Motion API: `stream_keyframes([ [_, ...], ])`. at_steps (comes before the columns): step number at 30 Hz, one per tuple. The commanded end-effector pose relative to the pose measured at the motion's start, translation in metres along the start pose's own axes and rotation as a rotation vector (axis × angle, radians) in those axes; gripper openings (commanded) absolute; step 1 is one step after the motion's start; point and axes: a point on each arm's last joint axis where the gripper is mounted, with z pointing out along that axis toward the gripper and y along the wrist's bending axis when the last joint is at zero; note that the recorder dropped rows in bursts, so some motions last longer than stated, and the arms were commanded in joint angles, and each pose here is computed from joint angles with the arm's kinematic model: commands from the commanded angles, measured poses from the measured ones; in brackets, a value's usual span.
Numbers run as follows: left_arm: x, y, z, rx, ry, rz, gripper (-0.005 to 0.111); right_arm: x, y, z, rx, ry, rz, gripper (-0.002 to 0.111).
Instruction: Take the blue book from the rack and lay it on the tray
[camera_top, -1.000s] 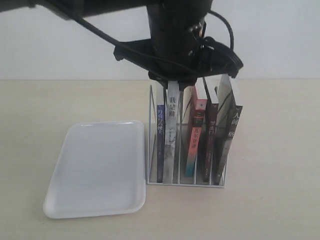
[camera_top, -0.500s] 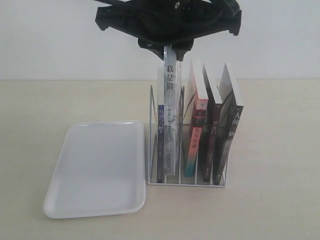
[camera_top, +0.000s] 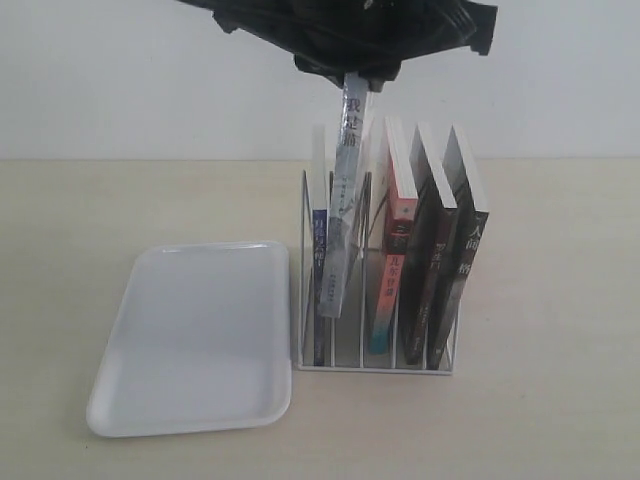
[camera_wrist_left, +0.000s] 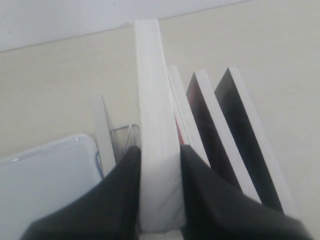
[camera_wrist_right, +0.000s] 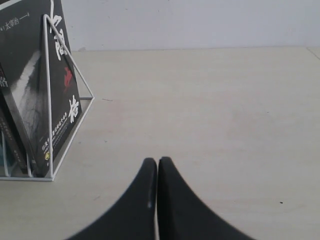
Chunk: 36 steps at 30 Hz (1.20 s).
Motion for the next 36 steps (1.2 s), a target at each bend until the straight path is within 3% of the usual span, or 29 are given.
stream_keyframes([
  [1,-0.003,-0.01,0.009,0.02,-0.064,0.016,0.013,-0.002,-0.001,0.0,0.009,-0.019,-0.006,0.0],
  [14,-0.004,-0.013,0.019,0.0,-0.102,0.014,0.013,-0.002,-0.001,0.0,0.009,-0.019,-0.006,0.0],
  [23,0.015,-0.023,0.052,-0.031,-0.03,0.034,0.013,-0.002,-0.001,0.0,0.009,-0.019,-0.006,0.0],
  [30,0.023,-0.023,0.055,-0.043,0.036,0.042,0.013,-0.002,-0.001,0.0,0.009,-0.019,-0.006,0.0],
  [36,0.03,-0.025,0.066,-0.025,0.007,0.034,0.013,-0.002,-0.001,0.0,0.009,-0.019,-0.006,0.0],
])
